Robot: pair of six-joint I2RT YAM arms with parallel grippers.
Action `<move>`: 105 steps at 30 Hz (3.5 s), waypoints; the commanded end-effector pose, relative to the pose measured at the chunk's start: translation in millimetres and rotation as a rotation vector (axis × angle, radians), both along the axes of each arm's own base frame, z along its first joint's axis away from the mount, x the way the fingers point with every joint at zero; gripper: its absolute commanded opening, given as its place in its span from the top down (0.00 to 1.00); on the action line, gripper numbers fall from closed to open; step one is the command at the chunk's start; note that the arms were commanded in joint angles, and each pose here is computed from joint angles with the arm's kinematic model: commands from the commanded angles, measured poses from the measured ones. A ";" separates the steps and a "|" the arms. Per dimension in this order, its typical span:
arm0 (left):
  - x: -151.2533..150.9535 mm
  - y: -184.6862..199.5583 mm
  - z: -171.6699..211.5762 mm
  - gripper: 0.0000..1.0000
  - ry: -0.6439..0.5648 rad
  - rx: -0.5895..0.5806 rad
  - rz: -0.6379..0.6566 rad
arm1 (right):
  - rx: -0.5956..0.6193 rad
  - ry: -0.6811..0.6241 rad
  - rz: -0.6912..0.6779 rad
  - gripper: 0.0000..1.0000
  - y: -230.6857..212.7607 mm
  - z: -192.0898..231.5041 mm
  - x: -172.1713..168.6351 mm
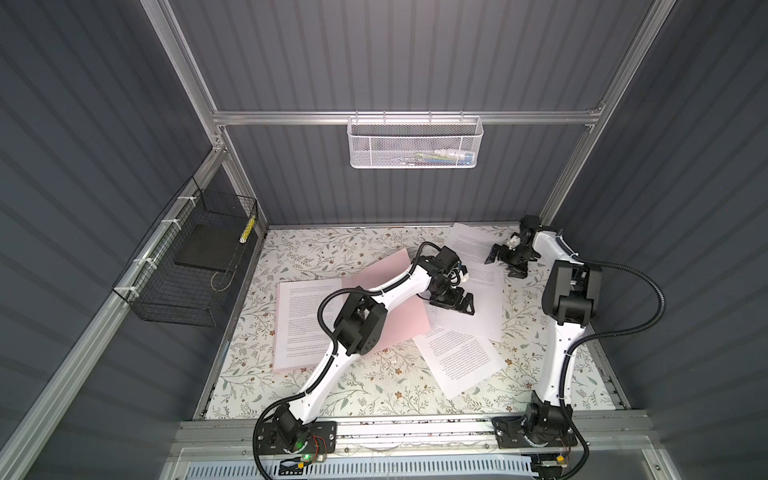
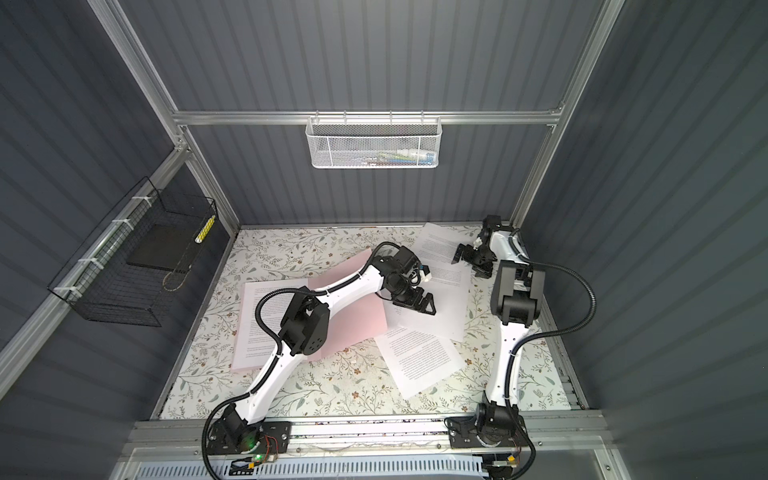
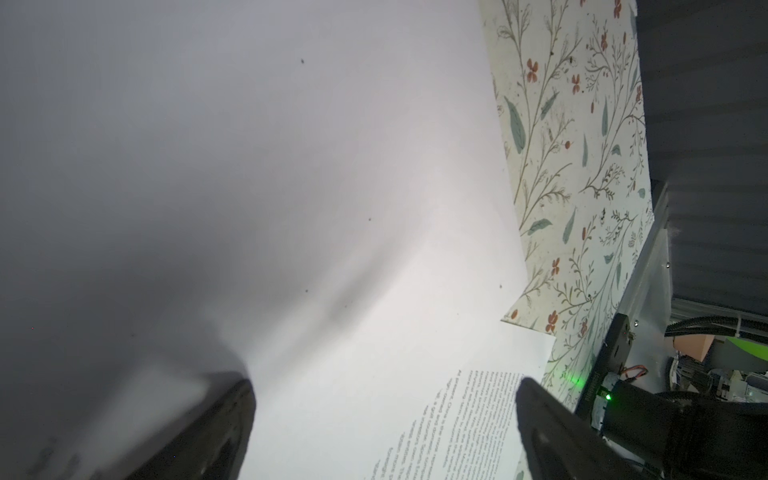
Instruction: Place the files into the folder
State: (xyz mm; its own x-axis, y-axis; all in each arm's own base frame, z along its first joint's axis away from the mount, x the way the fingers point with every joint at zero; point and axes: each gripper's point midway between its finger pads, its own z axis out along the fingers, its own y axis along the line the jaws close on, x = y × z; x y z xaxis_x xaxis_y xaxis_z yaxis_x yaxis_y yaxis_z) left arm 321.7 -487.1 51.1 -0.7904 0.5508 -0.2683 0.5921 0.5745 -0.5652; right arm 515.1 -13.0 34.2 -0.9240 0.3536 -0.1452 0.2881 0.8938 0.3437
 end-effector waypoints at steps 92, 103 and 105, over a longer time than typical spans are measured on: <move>9.7 252.4 173.4 0.00 -0.105 -0.035 0.651 | 0.340 -0.538 0.371 1.00 204.7 298.2 -154.8; 7.2 357.0 214.2 0.00 -0.356 -0.012 0.855 | 0.653 -0.451 0.677 1.00 366.5 315.2 -185.2; 5.2 362.1 222.6 0.00 -0.400 -0.008 0.861 | 0.646 -0.431 0.677 1.00 370.0 302.6 -180.0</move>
